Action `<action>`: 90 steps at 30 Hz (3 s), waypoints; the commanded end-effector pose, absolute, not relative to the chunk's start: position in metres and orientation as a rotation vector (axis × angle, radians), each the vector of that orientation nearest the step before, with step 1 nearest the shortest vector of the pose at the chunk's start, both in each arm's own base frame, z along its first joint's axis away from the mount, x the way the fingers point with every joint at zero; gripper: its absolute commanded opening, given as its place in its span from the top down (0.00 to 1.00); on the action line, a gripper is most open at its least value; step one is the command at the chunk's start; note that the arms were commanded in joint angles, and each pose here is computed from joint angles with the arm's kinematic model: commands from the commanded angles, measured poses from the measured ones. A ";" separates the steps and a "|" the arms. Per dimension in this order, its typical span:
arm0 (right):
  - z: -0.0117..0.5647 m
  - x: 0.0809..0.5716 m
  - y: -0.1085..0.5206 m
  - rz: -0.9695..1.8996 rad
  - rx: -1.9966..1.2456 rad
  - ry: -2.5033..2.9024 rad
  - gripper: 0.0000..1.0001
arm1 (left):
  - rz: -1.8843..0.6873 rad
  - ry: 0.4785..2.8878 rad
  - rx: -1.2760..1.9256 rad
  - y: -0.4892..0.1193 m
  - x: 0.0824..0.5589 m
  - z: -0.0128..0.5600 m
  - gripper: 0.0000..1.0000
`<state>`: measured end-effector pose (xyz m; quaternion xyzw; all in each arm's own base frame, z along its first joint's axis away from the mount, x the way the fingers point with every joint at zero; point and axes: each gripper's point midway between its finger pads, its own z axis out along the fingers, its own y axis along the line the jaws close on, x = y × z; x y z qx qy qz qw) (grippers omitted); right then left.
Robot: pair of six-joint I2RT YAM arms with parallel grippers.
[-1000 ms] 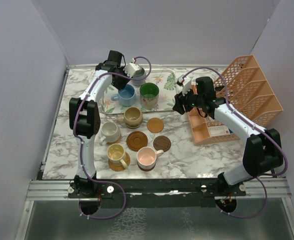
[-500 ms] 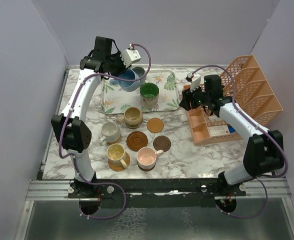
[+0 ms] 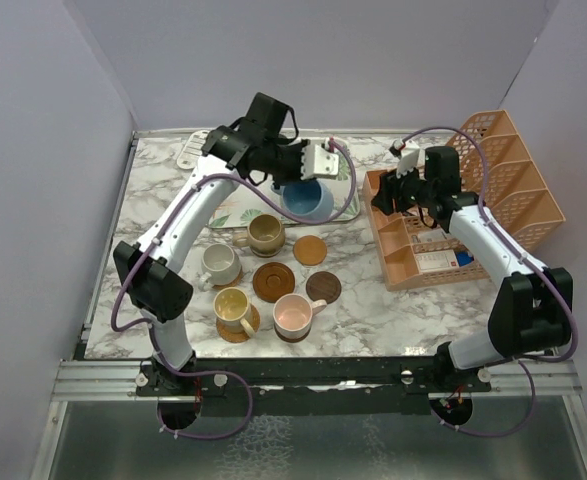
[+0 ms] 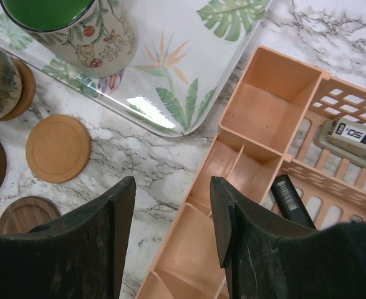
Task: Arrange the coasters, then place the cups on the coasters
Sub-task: Pick up the cup from the tray, then place the cup on the coaster.
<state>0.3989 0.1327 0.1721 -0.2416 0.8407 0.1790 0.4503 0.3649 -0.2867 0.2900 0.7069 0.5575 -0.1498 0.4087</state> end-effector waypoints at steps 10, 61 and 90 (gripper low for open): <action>0.208 0.410 0.105 0.377 -0.513 1.997 0.48 | -0.558 0.977 2.243 -0.358 0.298 0.227 1.00; 0.189 0.412 0.107 0.410 -0.525 2.041 0.48 | -0.618 0.745 2.791 -0.375 0.235 0.106 1.00; 0.187 0.413 0.106 0.397 -0.528 2.044 0.48 | -0.637 0.661 2.807 -0.396 0.218 0.103 0.84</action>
